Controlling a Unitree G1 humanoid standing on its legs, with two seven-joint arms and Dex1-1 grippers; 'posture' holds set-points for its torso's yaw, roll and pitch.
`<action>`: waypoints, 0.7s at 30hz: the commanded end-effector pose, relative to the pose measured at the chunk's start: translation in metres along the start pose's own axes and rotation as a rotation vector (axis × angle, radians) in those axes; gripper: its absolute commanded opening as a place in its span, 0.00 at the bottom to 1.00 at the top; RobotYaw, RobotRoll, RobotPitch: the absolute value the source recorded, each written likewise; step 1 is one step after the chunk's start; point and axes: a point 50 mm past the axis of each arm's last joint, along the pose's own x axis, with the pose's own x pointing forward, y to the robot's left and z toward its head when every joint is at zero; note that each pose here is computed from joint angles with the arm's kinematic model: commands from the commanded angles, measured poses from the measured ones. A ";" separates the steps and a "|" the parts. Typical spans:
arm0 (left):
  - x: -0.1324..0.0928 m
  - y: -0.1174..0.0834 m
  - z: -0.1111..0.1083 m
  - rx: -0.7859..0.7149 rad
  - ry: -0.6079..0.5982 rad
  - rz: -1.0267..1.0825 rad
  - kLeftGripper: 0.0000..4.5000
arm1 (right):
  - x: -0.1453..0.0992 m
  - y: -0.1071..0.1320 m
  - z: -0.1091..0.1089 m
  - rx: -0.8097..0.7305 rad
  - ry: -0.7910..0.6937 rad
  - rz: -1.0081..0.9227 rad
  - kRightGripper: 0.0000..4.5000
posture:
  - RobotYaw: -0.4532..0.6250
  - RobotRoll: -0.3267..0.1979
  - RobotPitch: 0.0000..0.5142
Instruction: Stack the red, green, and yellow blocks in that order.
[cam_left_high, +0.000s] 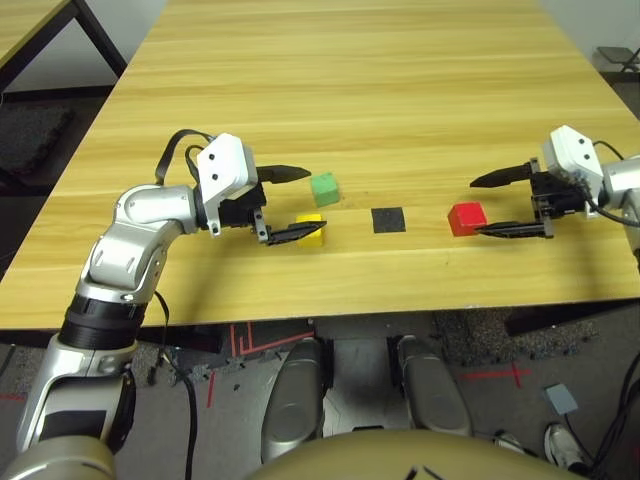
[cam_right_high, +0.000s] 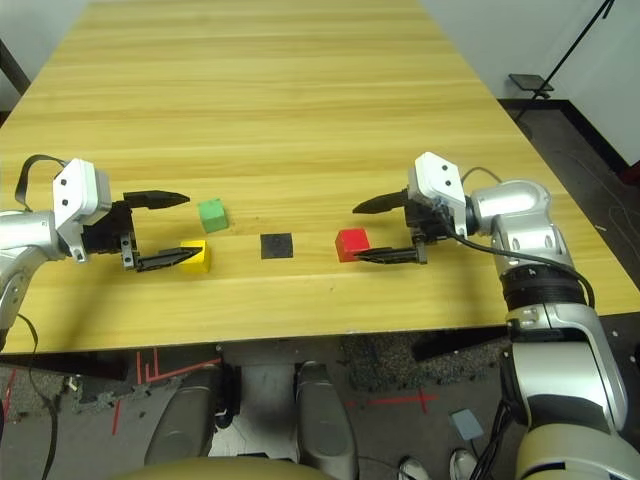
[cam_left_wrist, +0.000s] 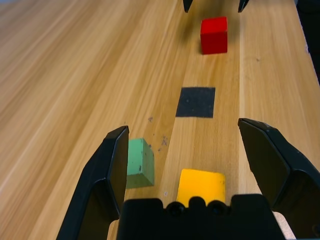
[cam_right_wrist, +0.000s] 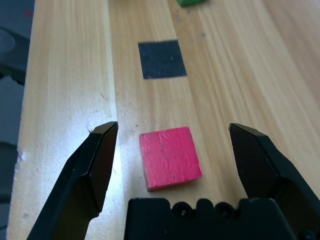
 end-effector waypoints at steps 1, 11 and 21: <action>0.003 0.000 -0.001 0.014 0.016 -0.023 0.99 | 0.006 -0.001 -0.006 0.005 0.048 0.040 1.00 | 0.63 0.44 0.30; 0.002 -0.002 0.000 0.016 0.025 -0.010 0.99 | 0.017 0.000 -0.018 0.031 0.114 0.100 1.00 | 0.66 0.45 0.31; 0.000 0.000 0.002 0.031 0.029 0.018 1.00 | 0.029 -0.013 -0.004 -0.018 0.093 0.090 0.46 | 0.68 0.46 0.30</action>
